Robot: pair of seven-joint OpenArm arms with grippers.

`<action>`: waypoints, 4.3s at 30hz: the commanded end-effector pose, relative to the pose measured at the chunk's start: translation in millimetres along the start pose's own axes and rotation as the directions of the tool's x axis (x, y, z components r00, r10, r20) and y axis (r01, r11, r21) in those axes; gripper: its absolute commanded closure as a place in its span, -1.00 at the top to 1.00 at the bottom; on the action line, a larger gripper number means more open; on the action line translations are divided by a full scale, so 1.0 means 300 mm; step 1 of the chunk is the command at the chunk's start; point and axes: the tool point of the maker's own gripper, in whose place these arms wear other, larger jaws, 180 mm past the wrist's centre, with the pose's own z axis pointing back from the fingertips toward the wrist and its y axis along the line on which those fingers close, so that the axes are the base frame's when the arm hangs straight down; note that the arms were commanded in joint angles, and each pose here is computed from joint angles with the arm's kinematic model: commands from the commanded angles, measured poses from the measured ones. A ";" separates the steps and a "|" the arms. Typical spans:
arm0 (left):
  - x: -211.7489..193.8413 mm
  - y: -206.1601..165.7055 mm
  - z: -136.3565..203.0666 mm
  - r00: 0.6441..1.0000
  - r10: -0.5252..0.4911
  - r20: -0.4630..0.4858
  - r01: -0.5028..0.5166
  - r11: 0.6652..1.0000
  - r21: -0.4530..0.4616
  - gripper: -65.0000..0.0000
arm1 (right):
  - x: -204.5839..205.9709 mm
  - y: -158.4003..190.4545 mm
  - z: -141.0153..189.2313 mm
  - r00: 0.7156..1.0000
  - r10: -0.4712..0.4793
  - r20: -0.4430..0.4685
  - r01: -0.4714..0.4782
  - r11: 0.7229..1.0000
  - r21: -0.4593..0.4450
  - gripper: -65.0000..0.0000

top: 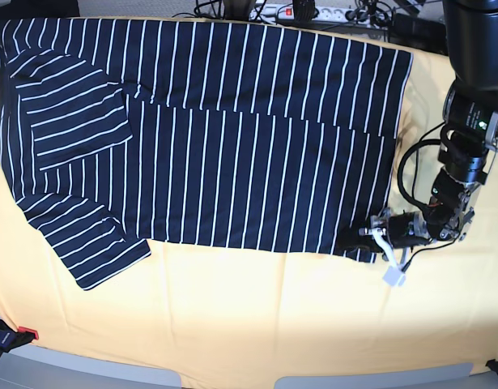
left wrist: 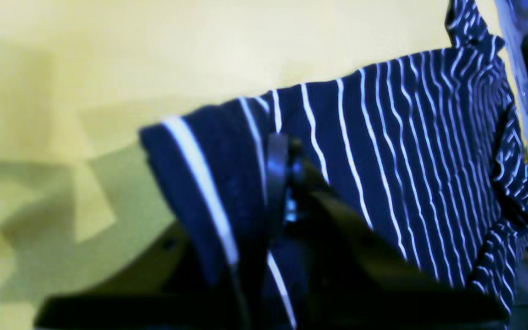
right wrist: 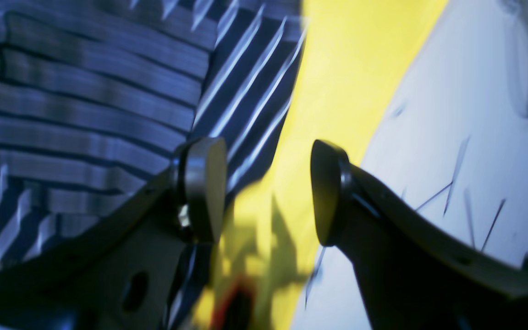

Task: Fold the T-shirt properly
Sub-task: 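Lower both grippers to the shirt's side edge, then grasp the shirt's side edge with both grippers, then lift the grasped edge and fold it toward the shirt's middle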

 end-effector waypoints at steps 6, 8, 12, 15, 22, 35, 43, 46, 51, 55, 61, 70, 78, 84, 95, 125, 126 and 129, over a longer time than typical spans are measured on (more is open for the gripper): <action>0.024 0.001 0.013 0.999 -0.031 -0.018 0.031 0.999 0.014 -1.00 | 0.087 -0.050 -0.107 0.973 -0.132 0.189 0.147 0.987 -0.068 0.08; 0.023 0.003 0.013 0.999 -0.032 -0.020 0.032 0.999 0.016 -1.00 | 0.085 -0.048 -0.197 0.965 -0.169 0.202 0.182 0.982 -0.048 0.09; 0.010 0.011 0.013 0.998 -0.045 -0.040 0.046 0.999 0.029 -1.00 | 0.109 -0.108 -0.366 0.946 -0.249 0.207 0.263 0.964 -0.042 0.12; -0.004 0.015 0.011 0.998 -0.040 -0.046 0.042 0.999 0.029 -1.00 | 0.119 -0.167 -0.464 0.918 -0.338 0.206 0.349 0.937 -0.020 0.12; -0.011 0.016 0.010 0.998 -0.036 -0.046 0.038 0.999 0.029 -1.00 | 0.092 -0.235 -0.643 0.803 -0.570 0.172 0.567 0.820 0.074 0.12; -0.012 0.017 0.010 0.998 -0.036 -0.047 0.038 0.999 0.029 -1.00 | 0.100 -0.035 -0.834 0.721 -0.685 0.108 0.663 0.726 0.181 0.12; -0.011 0.016 0.010 0.998 -0.036 -0.046 0.038 0.999 0.029 -1.00 | 0.081 -0.074 -0.829 0.765 -0.631 0.129 0.620 0.775 0.121 0.12; -0.011 0.016 0.009 0.998 -0.036 -0.044 0.037 0.999 0.028 -1.00 | 0.061 -0.084 -0.831 0.769 -0.629 0.113 0.623 0.777 0.088 0.12; -0.009 0.016 0.010 0.998 -0.037 -0.044 0.038 0.999 0.029 -1.00 | 0.084 -0.063 -0.835 0.764 -0.633 0.126 0.620 0.774 0.126 -0.45; -0.001 0.014 0.011 0.998 -0.040 -0.041 0.041 0.999 0.029 -1.00 | 0.114 -0.101 -0.814 0.731 -0.657 0.183 0.642 0.753 0.142 -1.00; 0.054 0.013 0.023 0.998 -0.058 0.002 0.058 0.998 0.038 -1.00 | 0.136 -0.172 -0.770 0.710 -0.664 0.233 0.653 0.745 0.136 -1.00; 0.238 0.038 0.091 0.974 -0.134 0.182 0.115 0.987 0.110 -1.00 | 0.140 -0.165 -0.782 0.726 -0.645 0.240 0.636 0.762 0.124 -1.00; 0.274 0.056 0.102 0.951 -0.204 0.232 0.169 0.972 0.161 -1.00 | 0.183 -0.143 -0.817 0.755 -0.595 0.276 0.591 0.800 0.106 -1.00; 0.302 0.050 0.096 0.928 -0.261 0.267 0.216 0.959 0.186 -1.00 | 0.248 -0.158 -0.827 0.773 -0.554 0.311 0.555 0.827 0.092 -1.00; 0.308 -0.048 0.015 0.930 -0.280 0.240 0.258 0.959 0.120 -1.00 | 0.299 -0.141 -0.845 0.834 -0.475 0.280 0.469 0.878 0.094 -1.00; 0.074 -0.235 0.102 0.951 -0.306 -0.029 0.300 0.944 -0.137 -1.00 | 0.146 -0.040 -0.751 0.887 -0.449 0.105 0.434 0.890 0.138 -1.00; 0.053 -0.234 0.106 0.950 -0.311 -0.038 0.303 0.943 -0.139 -1.00 | 0.144 -0.046 -0.748 0.888 -0.448 0.105 0.433 0.891 0.135 -1.00; 0.004 -0.226 0.131 0.941 -0.333 -0.062 0.323 0.937 -0.135 -1.00 | 0.140 -0.067 -0.734 0.889 -0.446 0.106 0.433 0.892 0.126 -1.00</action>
